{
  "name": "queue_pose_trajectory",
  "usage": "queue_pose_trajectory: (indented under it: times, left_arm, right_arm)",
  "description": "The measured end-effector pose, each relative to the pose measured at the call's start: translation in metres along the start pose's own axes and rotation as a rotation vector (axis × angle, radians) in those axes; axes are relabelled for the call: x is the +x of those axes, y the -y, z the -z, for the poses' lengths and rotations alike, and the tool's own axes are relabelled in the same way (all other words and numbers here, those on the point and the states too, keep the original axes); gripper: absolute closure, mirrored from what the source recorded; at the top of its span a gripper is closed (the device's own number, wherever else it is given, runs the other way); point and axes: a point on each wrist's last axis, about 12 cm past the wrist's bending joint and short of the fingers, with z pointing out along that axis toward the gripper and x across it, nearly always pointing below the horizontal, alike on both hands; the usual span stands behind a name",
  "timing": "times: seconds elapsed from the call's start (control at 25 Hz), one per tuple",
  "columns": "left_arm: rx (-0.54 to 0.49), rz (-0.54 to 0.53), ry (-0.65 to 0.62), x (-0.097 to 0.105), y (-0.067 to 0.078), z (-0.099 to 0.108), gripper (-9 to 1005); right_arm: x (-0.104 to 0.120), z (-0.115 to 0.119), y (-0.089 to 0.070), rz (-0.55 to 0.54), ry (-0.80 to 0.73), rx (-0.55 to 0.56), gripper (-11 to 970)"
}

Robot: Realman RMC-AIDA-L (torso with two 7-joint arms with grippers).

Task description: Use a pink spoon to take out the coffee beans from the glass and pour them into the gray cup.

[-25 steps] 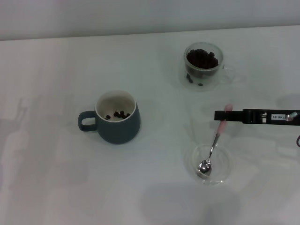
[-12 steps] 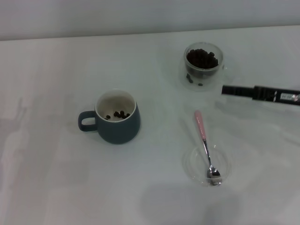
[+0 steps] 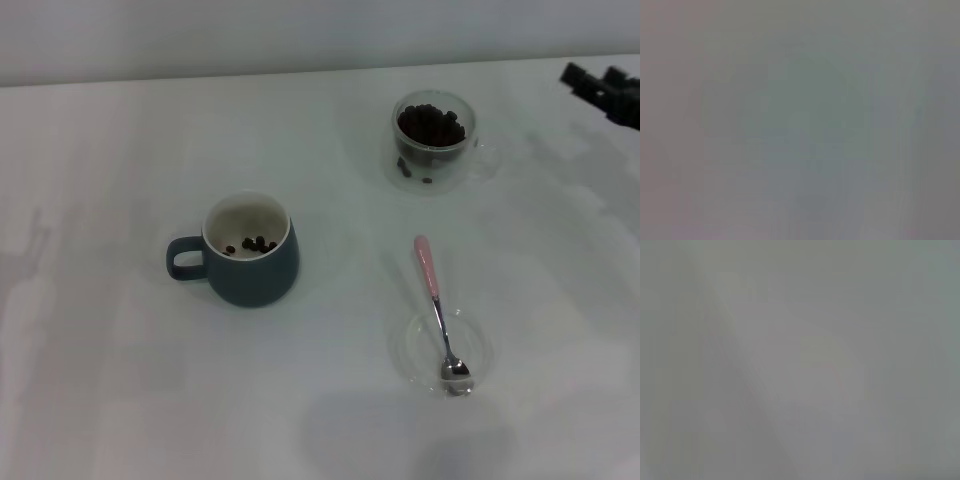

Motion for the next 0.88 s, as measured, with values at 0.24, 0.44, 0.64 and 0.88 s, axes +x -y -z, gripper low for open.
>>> queue_pose_trajectory:
  times: [0.24, 0.44, 0.64, 0.88]
  left_arm:
    - [-0.047, 0.023, -0.032, 0.004, -0.003, -0.001, 161]
    - [-0.054, 0.028, -0.067, 0.007, -0.002, -0.004, 161]
    - [-0.051, 0.03, -0.093, 0.009, -0.001, -0.011, 161]
    - [-0.066, 0.096, -0.131, 0.012, 0.004, -0.026, 161]
  right_arm:
    - [0.023, -0.006, -0.005, 0.354, 0.174, 0.221, 108]
    - [0.031, -0.012, -0.01, 0.542, 0.168, 0.342, 115]
    - [0.027, -0.015, -0.006, 0.448, 0.197, 0.4, 113]
    - [0.026, -0.019, 0.002, 0.374, 0.165, 0.469, 111]
